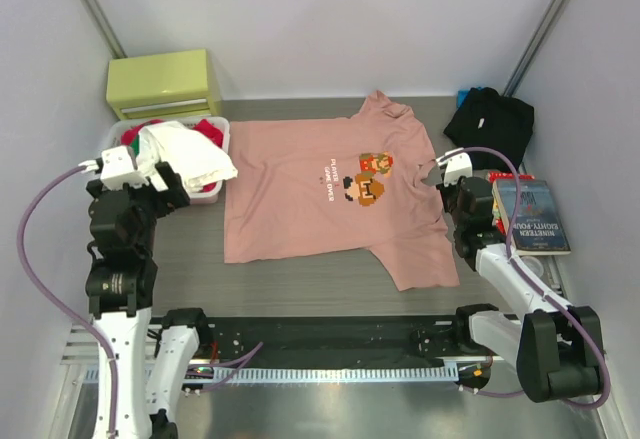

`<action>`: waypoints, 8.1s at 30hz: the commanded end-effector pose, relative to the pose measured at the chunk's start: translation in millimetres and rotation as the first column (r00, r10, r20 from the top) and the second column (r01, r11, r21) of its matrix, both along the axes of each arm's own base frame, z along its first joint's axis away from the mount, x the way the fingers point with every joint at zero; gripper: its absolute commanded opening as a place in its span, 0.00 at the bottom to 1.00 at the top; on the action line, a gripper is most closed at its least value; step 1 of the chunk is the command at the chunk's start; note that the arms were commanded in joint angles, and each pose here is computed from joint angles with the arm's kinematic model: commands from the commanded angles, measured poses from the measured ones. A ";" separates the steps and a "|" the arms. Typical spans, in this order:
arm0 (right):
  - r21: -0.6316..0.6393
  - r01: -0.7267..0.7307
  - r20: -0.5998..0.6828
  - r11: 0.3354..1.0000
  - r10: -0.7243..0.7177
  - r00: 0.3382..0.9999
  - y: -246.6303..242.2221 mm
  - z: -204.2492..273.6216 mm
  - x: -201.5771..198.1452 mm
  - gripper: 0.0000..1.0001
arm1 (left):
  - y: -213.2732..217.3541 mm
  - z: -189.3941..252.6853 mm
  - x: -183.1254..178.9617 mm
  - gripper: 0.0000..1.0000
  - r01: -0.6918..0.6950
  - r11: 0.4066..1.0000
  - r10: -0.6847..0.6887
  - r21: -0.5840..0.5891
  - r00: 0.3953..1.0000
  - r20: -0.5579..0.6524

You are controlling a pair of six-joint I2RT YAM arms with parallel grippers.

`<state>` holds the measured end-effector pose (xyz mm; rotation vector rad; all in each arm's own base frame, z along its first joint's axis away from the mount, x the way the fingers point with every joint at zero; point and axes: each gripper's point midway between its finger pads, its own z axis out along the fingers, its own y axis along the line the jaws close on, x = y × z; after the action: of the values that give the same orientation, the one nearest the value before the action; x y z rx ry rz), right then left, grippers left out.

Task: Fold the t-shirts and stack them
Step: Flatten out the tshirt

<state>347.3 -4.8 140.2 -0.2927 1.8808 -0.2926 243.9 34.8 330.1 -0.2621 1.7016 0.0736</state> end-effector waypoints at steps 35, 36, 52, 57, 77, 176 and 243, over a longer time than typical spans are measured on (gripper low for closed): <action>0.123 -0.460 0.013 0.879 0.462 0.887 100.6 120.0 -14.9 0.20 | -68.5 -99.9 34.3 1.00 0.510 0.853 -0.412 0.114 0.790 -0.454; 0.140 -0.468 0.003 0.873 0.472 0.881 103.5 124.5 -15.8 0.15 | -74.7 -104.8 30.8 1.00 0.533 0.842 -0.443 0.088 0.775 -0.450; 0.282 -0.322 -0.198 0.904 0.383 0.902 112.5 90.4 40.8 0.01 | -131.1 -123.8 96.8 1.00 0.598 0.791 -0.554 -0.128 0.610 -0.567; 0.330 -0.236 -0.342 0.914 0.348 0.873 122.6 52.0 98.2 0.01 | -145.5 -135.0 124.2 1.00 0.605 0.779 -0.582 -0.164 0.603 -0.545; 0.289 0.041 -0.503 0.957 0.115 0.857 96.4 -55.0 181.9 0.01 | -126.2 -215.0 219.2 1.00 0.343 0.937 -0.306 -0.063 0.723 -0.619; 0.350 0.037 -0.289 0.936 0.071 0.955 16.7 79.3 61.2 0.01 | -110.7 -152.6 191.5 0.00 0.455 0.888 -0.418 -0.071 0.733 -0.536; 0.303 0.154 -0.589 0.940 0.058 0.806 44.8 -43.8 204.8 0.01 | -129.1 -191.1 136.5 0.00 0.540 0.842 -0.421 -0.003 0.653 -0.629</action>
<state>526.5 35.9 63.6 -0.0858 2.6377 0.1322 369.0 -83.4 132.7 0.4185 2.3893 -0.0379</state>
